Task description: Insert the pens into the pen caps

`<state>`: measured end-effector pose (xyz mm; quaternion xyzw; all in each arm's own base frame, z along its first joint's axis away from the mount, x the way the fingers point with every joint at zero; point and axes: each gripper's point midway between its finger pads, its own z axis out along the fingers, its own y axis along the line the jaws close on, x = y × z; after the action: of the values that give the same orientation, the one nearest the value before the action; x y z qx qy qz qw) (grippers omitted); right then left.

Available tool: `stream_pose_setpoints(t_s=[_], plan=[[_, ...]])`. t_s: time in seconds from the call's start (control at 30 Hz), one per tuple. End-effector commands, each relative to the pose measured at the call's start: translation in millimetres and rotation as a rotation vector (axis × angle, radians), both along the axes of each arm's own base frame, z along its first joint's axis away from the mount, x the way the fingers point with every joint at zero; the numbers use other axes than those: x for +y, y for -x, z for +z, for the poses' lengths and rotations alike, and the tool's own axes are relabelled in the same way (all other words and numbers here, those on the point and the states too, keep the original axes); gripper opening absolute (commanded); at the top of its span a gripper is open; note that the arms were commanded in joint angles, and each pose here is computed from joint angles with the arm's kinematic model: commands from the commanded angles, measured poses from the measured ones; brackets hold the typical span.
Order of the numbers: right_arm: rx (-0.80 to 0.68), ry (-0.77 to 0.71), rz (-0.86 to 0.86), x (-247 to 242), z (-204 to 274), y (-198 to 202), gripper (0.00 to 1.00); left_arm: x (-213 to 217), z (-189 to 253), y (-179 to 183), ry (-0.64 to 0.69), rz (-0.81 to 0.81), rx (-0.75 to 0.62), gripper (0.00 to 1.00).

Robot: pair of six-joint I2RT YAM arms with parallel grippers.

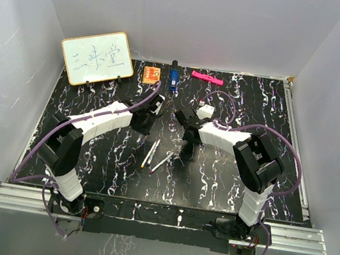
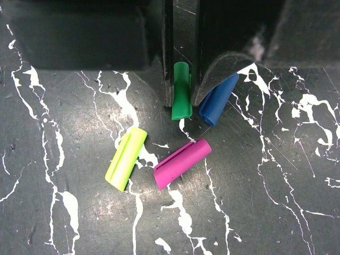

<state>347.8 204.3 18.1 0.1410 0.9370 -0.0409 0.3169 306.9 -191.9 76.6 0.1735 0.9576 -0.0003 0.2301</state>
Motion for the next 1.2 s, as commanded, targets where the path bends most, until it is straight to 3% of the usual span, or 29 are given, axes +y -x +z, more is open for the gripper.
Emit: stream_pose_setpoints(t_s=[0.0, 0.1, 0.43, 0.7, 0.9, 1.17], plan=[[0.283, 0.034, 0.095, -11, -53, 62, 0.07, -1, 13, -5, 0.01, -0.004, -0.018, 0.0], [0.298, 0.021, 0.121, -9, -56, 66, 0.0, -1, 11, -4, 0.012, 0.0, -0.013, 0.0], [0.181, -0.035, 0.145, -2, -19, 50, 0.0, -3, 12, -2, 0.043, 0.014, -0.021, 0.0], [-0.159, -0.061, 0.138, 6, 88, -7, 0.0, -14, 19, -6, 0.103, 0.014, -0.042, 0.0], [-0.437, -0.089, 0.103, -7, 160, -45, 0.0, -34, 26, -6, 0.227, -0.017, -0.073, 0.0], [-0.806, -0.439, 0.215, -23, 220, -71, 0.0, -79, 65, -8, 0.547, -0.128, -0.223, 0.0]])
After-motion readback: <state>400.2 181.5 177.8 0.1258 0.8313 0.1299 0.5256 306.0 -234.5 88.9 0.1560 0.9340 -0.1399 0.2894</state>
